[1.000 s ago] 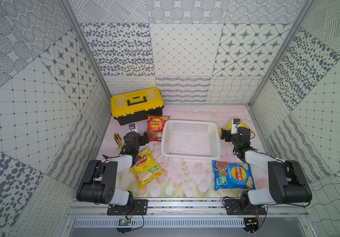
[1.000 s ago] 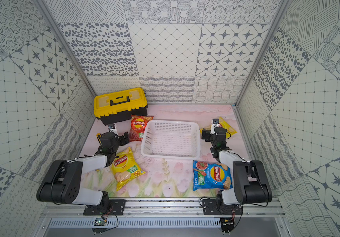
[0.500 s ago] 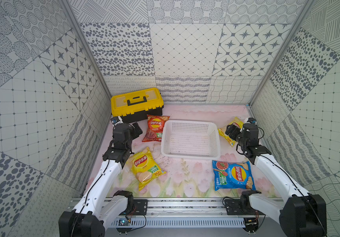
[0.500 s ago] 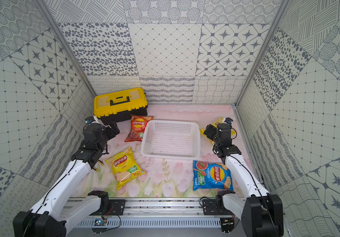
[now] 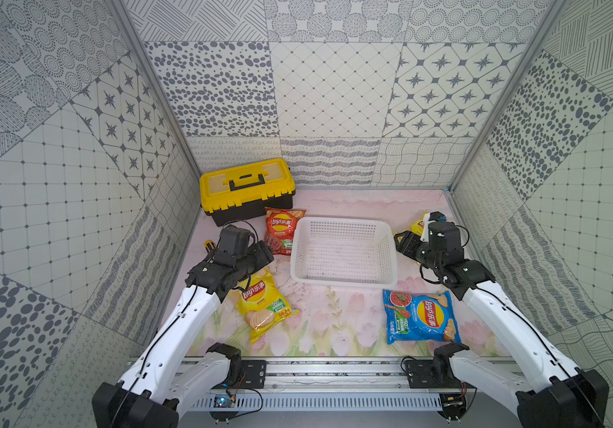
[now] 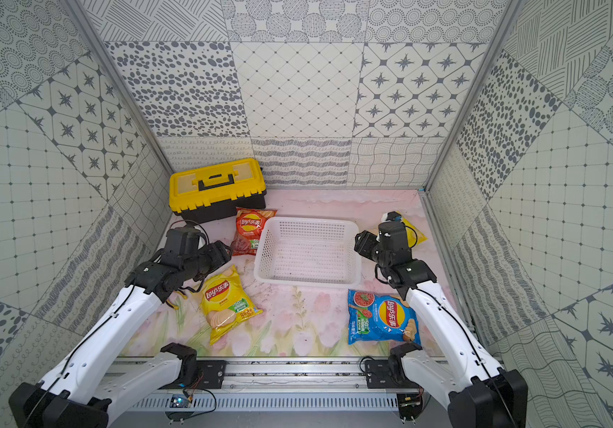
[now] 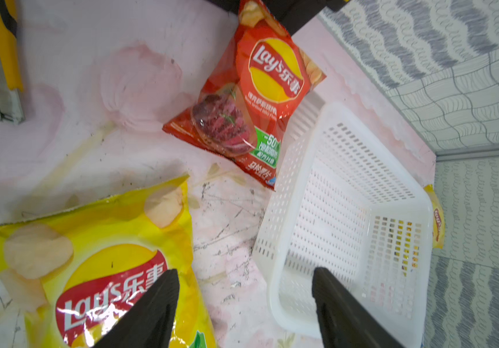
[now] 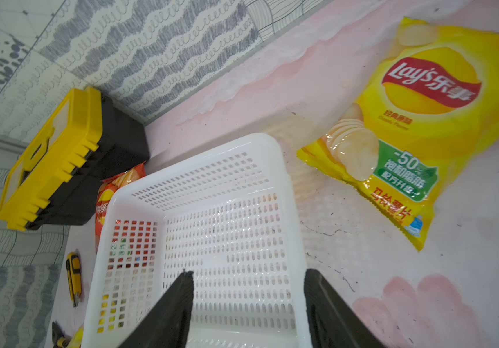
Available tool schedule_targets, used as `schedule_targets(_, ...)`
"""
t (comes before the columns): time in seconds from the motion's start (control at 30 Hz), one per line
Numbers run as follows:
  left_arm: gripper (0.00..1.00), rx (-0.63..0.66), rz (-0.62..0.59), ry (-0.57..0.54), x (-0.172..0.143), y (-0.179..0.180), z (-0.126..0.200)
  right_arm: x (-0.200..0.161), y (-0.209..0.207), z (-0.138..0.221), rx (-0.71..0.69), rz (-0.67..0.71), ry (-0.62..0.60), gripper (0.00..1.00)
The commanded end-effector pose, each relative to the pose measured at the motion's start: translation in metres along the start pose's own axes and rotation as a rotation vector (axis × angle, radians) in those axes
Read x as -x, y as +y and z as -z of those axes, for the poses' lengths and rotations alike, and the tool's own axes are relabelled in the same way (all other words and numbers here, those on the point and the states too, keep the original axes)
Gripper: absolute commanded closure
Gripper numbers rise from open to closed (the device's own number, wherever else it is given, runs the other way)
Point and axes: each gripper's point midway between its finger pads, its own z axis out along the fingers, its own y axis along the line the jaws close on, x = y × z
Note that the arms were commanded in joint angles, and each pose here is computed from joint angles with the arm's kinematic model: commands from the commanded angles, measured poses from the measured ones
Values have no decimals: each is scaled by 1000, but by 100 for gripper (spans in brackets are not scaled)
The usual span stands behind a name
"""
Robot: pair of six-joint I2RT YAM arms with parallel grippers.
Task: Put the potato chips into the basket
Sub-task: Pick up the potato chip from the center of the board.
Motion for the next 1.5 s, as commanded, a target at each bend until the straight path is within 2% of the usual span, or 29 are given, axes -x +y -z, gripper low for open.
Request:
schedule_targets(0.0, 26, 60, 101, 215, -58, 18, 8, -32, 29, 11, 70, 58, 100, 40)
schedule_targets(0.17, 25, 20, 69, 244, -66, 15, 13, -89, 84, 17, 217, 128, 283, 45)
schedule_targets(0.3, 24, -22, 50, 219, -61, 7, 20, -126, 133, 19, 293, 185, 401, 47)
schedule_targets(0.57, 21, -82, 48, 119, -31, -17, 36, -158, 230, 2, 364, 183, 472, 49)
schedule_targets(0.73, 20, -72, 71, 64, -15, -20, 47, -180, 269, -7, 374, 101, 526, 50)
schedule_targets(0.83, 20, -79, 94, 31, -9, -23, 54, -193, 274, -6, 374, 93, 548, 49)
schedule_targets(0.97, 19, -68, 135, 21, -6, -22, 60, -211, 267, -4, 374, -28, 589, 51)
schedule_targets(1.07, 19, -72, 157, 25, -7, -22, 58, -233, 267, 0, 373, -13, 577, 52)
schedule_targets(1.23, 18, -142, 182, 46, -7, -36, 62, -273, 260, -5, 329, -39, 662, 58)
schedule_targets(1.37, 16, -165, 228, 47, -5, -40, 65, -293, 257, -14, 279, -128, 641, 60)
schedule_targets(1.47, 17, -196, 263, 53, -8, -42, 67, -325, 261, -15, 261, -167, 616, 62)
